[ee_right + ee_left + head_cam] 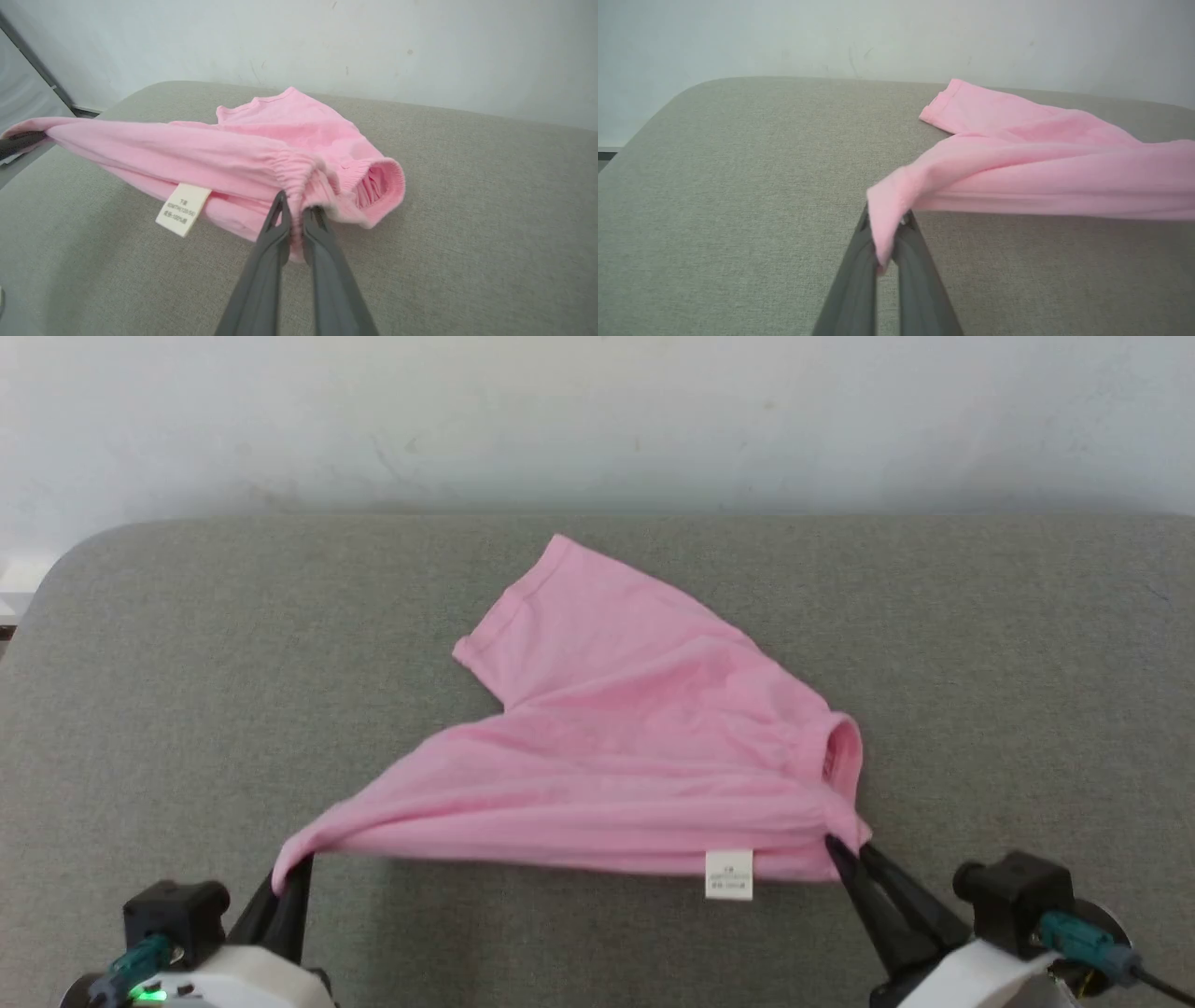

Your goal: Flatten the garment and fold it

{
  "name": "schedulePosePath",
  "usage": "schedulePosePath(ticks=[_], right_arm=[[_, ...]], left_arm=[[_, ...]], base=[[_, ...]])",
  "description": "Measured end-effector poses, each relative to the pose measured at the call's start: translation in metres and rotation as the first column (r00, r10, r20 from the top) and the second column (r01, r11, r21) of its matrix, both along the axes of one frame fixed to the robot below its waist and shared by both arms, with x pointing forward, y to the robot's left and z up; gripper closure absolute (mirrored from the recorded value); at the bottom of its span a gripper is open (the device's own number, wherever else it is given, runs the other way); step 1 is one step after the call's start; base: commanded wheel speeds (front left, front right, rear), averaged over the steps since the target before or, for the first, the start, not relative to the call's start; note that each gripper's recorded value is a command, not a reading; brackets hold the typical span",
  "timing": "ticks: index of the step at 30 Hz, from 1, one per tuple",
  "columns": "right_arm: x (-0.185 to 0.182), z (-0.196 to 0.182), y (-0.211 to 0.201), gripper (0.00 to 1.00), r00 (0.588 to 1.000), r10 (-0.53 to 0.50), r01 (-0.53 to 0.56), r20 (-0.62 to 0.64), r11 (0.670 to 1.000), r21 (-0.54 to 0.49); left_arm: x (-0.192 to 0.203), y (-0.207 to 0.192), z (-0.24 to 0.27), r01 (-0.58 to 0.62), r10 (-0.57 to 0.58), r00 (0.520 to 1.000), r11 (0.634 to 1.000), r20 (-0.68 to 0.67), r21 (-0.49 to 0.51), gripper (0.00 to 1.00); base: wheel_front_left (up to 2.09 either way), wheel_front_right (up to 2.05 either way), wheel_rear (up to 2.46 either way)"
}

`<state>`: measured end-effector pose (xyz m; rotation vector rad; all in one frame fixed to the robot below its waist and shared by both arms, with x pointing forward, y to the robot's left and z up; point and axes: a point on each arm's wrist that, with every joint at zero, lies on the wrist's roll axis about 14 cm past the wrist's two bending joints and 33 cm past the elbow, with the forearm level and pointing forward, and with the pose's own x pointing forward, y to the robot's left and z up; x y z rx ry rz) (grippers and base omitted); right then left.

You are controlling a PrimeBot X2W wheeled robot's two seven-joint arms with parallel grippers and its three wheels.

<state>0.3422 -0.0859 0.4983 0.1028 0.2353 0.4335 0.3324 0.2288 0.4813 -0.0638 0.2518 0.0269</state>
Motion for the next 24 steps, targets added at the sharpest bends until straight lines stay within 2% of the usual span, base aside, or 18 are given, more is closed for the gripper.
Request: schedulePosePath(ticks=[5,9,14,20,24], right_arm=[[-0.011,0.000,0.002,1.00,0.998,-0.006,0.007,-0.056,1.000,0.014],[-0.008,-0.011,0.004,1.00,0.993,-0.004,0.006,-0.119,1.000,0.016],[0.017,-0.024,0.005,1.00,0.988,0.022,-0.028,-0.150,0.999,-0.033],[0.058,-0.034,0.003,1.00,0.987,0.009,-0.012,-0.163,1.000,-0.021],[0.078,-0.044,-0.002,1.00,0.982,-0.022,0.022,-0.186,1.000,0.001]], left_arm=[[-0.008,-0.001,0.010,-0.005,0.004,0.999,1.000,-0.037,-0.013,1.00],[0.007,-0.006,0.010,0.038,-0.041,0.997,0.998,-0.070,-0.047,1.00],[0.055,-0.005,0.008,0.090,-0.096,0.990,0.994,-0.100,-0.066,1.00],[0.125,-0.016,0.009,0.170,-0.177,0.975,0.983,-0.132,-0.066,1.00],[0.165,-0.033,-0.004,0.236,-0.243,0.946,0.970,-0.217,-0.058,1.00]], base=[[0.00,0.00,0.00],[0.00,0.00,0.00],[0.00,0.00,0.00],[0.00,0.00,0.00],[0.00,0.00,0.00]])
